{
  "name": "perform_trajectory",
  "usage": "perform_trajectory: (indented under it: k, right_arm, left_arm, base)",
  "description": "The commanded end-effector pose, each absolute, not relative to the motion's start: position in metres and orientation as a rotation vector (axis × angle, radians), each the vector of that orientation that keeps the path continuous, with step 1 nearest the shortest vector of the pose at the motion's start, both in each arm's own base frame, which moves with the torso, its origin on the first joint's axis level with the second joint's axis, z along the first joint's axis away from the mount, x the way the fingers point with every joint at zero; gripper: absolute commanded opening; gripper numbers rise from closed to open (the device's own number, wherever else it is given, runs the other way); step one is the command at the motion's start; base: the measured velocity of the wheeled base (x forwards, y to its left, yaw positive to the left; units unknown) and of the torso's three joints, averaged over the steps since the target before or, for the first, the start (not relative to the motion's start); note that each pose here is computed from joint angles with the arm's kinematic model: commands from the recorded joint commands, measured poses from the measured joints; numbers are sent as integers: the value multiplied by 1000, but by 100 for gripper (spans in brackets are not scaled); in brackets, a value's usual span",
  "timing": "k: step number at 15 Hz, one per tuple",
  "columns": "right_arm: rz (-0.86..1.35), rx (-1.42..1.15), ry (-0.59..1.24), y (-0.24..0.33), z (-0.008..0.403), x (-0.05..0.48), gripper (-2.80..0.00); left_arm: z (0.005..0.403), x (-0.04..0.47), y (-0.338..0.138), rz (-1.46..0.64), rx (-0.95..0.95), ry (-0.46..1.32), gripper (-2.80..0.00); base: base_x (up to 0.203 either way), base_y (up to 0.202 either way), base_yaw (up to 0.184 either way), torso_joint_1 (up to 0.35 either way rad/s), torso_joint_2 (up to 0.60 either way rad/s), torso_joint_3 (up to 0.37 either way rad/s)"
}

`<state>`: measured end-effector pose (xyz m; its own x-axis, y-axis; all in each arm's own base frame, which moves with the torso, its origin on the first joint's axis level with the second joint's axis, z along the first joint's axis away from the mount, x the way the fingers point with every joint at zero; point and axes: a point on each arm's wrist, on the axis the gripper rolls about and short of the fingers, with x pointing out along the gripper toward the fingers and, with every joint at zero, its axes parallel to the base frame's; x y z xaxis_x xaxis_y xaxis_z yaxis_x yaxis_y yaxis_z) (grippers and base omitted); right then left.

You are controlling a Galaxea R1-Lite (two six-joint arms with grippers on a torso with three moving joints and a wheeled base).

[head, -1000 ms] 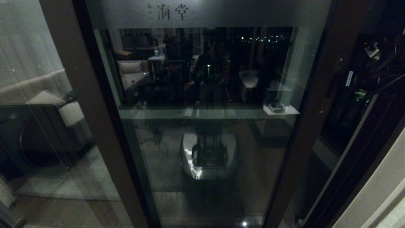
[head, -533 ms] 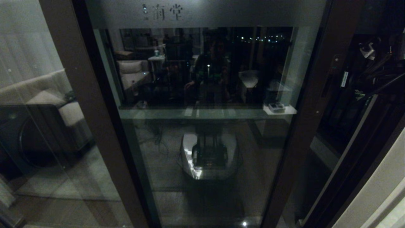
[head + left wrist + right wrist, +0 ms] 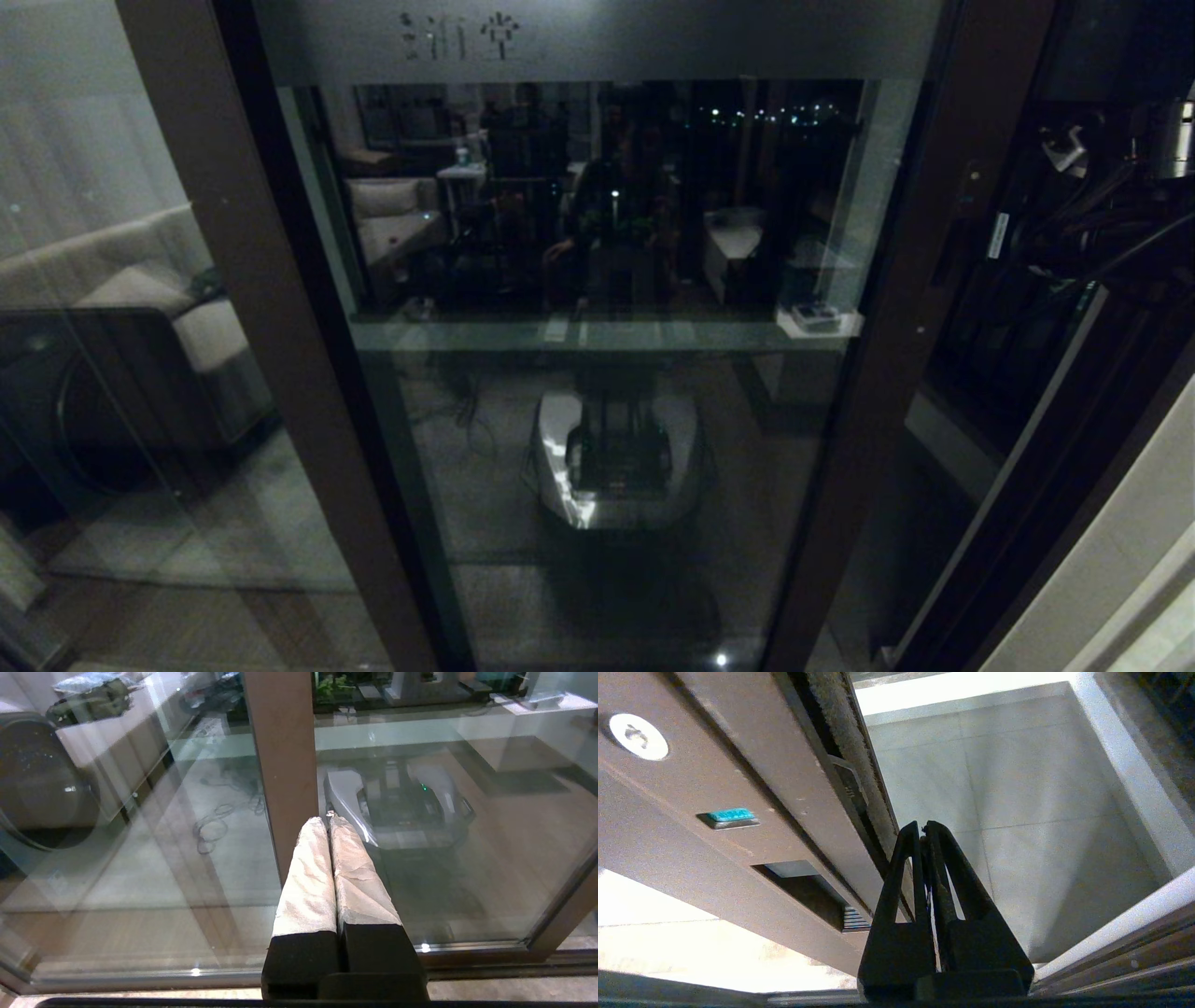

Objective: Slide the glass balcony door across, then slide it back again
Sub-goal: Open the slid door

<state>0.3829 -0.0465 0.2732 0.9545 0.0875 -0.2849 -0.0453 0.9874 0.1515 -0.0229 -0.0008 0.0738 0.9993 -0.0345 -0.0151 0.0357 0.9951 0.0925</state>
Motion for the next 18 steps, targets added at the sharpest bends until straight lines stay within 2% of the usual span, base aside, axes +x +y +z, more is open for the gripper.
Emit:
perform_trajectory:
  k: [1,18]
  right_arm:
    - [69,145,294,-45,274,382,-280]
    - [99,131,312,-18,271,380,-280]
  left_arm:
    - [73,-23,-1,-36,93,15,-280]
    - [73,-23,-1,-33,93,15,-280]
  base:
    - [0,0,0,0,0,0]
    - [0,0,0,0,0,0]
